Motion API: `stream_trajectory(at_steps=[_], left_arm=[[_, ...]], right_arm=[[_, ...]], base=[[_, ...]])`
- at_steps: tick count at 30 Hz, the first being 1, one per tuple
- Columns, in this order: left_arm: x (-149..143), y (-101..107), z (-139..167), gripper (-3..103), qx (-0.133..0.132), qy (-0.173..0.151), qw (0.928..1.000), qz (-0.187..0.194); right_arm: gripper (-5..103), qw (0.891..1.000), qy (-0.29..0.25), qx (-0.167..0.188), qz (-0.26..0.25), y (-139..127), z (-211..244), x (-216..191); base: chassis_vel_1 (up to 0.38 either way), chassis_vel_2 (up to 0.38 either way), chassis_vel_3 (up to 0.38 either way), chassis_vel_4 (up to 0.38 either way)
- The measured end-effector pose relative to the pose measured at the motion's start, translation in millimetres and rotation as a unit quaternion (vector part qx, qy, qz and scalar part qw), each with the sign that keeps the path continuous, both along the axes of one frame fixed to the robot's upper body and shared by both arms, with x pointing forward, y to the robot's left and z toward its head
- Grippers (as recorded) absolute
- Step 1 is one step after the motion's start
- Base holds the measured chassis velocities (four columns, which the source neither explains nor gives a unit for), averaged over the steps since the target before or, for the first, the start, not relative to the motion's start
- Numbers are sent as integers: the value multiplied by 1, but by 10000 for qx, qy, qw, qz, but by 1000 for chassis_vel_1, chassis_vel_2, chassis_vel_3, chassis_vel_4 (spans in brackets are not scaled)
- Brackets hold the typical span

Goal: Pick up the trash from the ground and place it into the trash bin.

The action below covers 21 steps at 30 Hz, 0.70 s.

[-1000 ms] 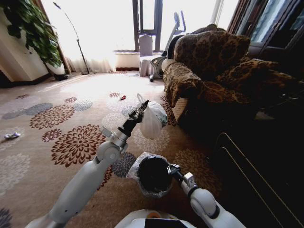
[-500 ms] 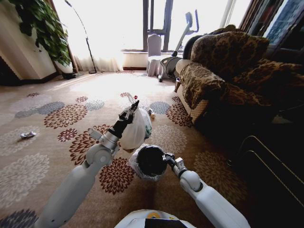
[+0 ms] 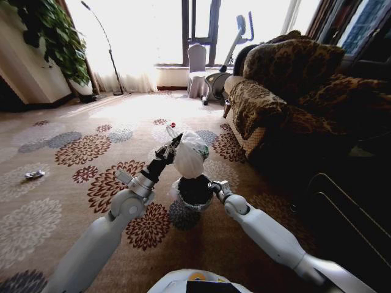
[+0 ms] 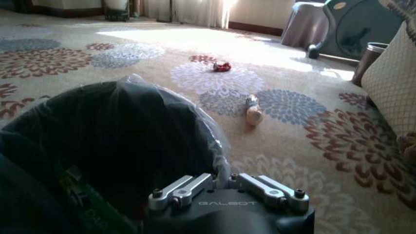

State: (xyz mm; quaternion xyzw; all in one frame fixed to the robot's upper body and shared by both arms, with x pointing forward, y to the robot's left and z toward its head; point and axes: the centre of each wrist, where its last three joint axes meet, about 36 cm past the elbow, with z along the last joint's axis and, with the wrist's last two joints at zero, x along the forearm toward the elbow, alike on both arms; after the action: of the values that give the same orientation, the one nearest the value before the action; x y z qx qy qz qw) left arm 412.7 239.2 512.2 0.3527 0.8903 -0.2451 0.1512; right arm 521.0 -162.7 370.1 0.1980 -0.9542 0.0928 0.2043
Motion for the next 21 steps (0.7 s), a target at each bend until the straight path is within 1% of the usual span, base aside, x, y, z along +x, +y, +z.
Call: stream_trajectory(at_steps=[6,10,16,21], left_arm=[[11,-3,-19,0,124,159,9998,-80],[16,-5,-27,0,184,192,9995,-151],[18,-9,-35,0,240,244,9991,-237],[21,-12,-50,0,324,367,9984,-294]], right_arm=[[2,10000,19,-79,-48,-10,1,11],[2,9999,43,-84,-55,-15,4,13],[2,9999,97,-39,-41,-14,6,15],[2,9999,125,-23,-9,-10,10,20]], base=[[0,0,0,0],[0,0,0,0],[0,0,0,0],[0,0,0,0]])
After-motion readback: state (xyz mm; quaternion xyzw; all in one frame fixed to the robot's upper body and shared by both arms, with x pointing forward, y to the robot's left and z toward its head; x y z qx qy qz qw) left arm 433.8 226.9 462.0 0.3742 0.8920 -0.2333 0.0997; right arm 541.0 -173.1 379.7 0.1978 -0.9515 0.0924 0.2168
